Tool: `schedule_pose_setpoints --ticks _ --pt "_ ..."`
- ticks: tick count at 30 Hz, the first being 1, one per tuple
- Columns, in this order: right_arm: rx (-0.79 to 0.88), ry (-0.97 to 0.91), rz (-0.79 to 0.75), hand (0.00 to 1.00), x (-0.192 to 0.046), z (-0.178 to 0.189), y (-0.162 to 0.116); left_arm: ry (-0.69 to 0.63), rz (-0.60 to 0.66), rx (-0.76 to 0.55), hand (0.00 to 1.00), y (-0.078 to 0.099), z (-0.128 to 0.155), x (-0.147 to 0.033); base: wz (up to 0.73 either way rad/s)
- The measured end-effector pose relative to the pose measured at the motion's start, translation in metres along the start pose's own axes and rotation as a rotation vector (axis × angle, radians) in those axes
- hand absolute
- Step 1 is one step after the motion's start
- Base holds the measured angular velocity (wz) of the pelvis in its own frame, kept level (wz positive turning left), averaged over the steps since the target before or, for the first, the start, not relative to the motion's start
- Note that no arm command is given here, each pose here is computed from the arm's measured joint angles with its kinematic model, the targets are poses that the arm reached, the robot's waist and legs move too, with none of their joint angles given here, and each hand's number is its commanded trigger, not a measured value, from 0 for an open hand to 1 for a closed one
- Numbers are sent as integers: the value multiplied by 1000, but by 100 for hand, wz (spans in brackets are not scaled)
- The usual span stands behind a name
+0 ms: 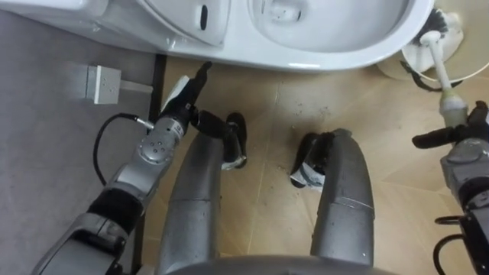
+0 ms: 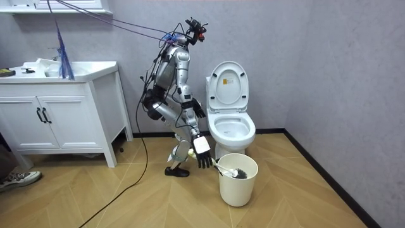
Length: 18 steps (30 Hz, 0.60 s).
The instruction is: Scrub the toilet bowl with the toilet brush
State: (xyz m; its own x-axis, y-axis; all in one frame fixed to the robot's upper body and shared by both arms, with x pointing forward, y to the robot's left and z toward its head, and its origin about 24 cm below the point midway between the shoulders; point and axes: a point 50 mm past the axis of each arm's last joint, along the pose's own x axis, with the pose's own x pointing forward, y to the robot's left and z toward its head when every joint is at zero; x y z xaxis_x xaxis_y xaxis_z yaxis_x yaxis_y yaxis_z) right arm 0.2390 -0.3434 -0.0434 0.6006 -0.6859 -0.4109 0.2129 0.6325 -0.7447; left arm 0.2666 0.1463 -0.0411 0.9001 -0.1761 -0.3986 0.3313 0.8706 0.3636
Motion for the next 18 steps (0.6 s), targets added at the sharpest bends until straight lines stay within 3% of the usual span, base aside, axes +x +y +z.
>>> schedule_pose_setpoints --ticks 18 --pt "29 107 131 100 -2 -17 7 16 4 10 0 3 -7 -7 0"
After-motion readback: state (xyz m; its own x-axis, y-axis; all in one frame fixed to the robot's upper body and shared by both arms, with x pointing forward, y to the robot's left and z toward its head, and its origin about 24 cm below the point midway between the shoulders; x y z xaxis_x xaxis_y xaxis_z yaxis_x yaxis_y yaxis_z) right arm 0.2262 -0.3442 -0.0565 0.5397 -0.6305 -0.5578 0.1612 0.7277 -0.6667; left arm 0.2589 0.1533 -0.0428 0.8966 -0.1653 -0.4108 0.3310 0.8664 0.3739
